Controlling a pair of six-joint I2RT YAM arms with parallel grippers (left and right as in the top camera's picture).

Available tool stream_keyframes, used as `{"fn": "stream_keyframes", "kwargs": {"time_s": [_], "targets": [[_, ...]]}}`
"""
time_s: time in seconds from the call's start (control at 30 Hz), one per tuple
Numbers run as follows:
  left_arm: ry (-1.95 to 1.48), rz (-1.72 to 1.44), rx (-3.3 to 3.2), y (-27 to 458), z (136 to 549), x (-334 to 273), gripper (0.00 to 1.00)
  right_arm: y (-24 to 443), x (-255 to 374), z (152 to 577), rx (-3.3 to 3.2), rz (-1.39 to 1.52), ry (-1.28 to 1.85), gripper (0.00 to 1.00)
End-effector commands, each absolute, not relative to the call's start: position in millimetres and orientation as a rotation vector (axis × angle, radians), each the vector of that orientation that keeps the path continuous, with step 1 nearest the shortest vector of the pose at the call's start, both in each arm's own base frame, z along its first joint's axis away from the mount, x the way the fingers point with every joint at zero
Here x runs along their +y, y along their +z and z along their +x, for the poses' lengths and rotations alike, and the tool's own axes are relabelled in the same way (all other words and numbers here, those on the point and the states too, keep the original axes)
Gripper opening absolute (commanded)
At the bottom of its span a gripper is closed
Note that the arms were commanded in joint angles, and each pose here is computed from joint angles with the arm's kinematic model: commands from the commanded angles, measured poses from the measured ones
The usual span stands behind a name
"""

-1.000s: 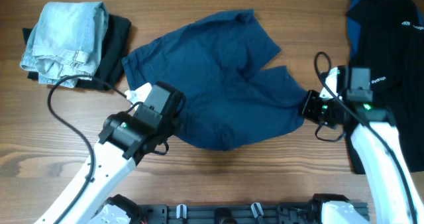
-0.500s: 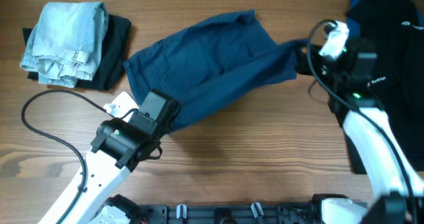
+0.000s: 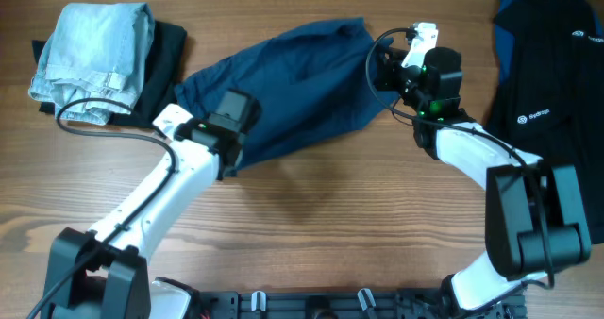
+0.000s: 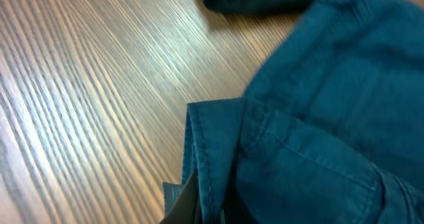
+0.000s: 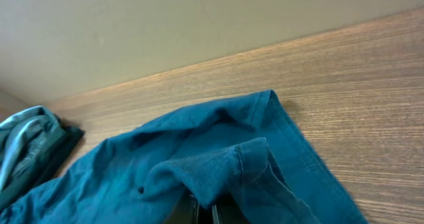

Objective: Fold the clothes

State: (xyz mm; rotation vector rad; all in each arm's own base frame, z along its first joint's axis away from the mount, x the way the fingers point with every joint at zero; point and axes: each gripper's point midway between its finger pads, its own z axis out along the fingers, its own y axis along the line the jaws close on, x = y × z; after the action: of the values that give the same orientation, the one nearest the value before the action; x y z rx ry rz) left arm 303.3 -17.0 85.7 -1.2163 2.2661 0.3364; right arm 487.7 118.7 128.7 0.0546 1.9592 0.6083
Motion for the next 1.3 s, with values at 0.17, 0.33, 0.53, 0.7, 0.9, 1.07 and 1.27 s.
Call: {"fn": "stream_keyframes", "kwargs": {"time_s": [0.17, 0.33, 0.53, 0.7, 0.9, 1.07, 1.27], "targets": [[0.267, -1.265, 2.069, 104, 351, 27, 0.04, 103, 141, 526, 1.969, 0.050, 0.578, 0.04], [0.148, -1.226, 1.973, 114, 387, 20, 0.07, 92, 141, 547, 1.963, 0.080, 0.532, 0.04], [0.094, -1.105, 1.926, 101, 433, 10, 0.33, 108, 128, 561, 1.910, 0.114, 0.438, 0.04], [0.081, -0.988, 1.890, 99, 461, 6, 0.25, 110, 119, 564, 1.893, 0.133, 0.403, 0.04], [0.039, -0.894, 1.894, 113, 476, 8, 0.71, 138, 112, 574, 1.779, 0.138, 0.412, 1.00], [-0.040, -0.641, 2.054, 143, 482, -24, 0.99, 143, 151, 570, 1.881, -0.094, 0.552, 1.00], [-0.218, -0.484, 2.342, 126, 448, -69, 0.95, 118, 191, 537, 2.118, -0.324, 0.728, 1.00]]}}
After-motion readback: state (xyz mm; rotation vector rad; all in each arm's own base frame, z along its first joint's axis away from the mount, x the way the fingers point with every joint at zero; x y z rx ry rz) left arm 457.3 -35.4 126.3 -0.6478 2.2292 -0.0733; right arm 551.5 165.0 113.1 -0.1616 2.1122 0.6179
